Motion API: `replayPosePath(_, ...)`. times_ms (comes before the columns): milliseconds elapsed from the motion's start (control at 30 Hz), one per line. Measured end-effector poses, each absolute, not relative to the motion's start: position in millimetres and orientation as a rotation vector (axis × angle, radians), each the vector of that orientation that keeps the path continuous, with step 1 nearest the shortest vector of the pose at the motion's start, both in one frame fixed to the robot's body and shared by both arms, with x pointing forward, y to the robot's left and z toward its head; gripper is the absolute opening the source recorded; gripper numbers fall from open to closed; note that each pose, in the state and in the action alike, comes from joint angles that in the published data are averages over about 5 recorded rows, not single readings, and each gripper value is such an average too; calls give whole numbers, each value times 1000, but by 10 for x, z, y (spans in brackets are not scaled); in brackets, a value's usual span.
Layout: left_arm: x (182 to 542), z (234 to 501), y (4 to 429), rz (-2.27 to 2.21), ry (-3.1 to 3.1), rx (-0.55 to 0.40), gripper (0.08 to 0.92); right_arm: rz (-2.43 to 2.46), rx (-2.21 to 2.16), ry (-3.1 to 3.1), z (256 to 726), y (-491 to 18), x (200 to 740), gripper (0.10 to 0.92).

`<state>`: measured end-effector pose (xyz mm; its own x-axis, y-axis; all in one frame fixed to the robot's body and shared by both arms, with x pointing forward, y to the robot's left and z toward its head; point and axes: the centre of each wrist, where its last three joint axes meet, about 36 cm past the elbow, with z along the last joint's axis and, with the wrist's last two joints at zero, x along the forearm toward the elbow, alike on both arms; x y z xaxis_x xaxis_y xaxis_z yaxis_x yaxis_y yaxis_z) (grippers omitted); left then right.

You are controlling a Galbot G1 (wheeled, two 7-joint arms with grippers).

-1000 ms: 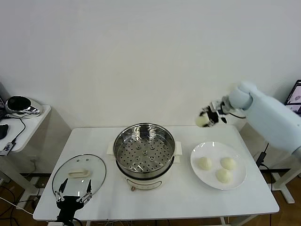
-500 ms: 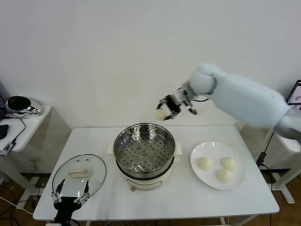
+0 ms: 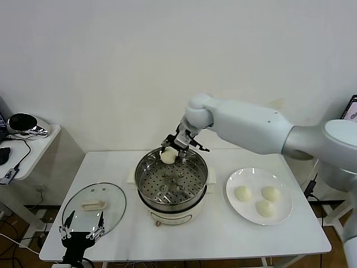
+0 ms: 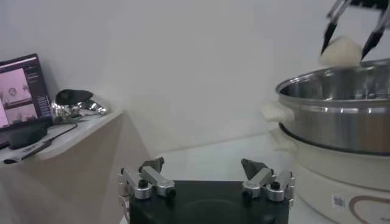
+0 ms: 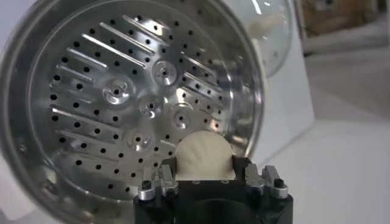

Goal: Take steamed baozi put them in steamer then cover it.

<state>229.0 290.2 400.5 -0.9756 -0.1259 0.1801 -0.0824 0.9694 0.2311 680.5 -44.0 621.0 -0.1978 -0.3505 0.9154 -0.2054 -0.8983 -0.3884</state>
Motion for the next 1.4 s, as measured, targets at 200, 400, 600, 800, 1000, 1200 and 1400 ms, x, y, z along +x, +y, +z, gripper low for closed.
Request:
replayPosePath(200,2300,4010,2904,-331,-2927,156,823,-2278,-1904,545,6035,-389,6842,577)
replayPosePath(400,2310,4009,2898,-328,-2930,155,823,-2288,-1885,465,5879,-380,6890,586)
replayPosePath(600,2325,4004,2890,-321,-2934,161,823,-2282,-1859,438,5803,-393,6937,687)
replayPosePath(800,2334,3987,2893,-317,-2931,173,823,-2286,-1849,473,5915,-467,6958,812)
replayPosePath(1000,2326,4011,2863,-316,-2937,155,823,-2322,-1879,685,6294,-661,6856,823)
replayPosePath(1200,2340,4064,2864,-328,-2949,137,823,-2372,-1947,1057,6673,-1077,6586,823)
replayPosePath(1400,2366,4100,2827,-328,-2965,117,823,-2386,-1989,1478,6855,-1667,6266,823)
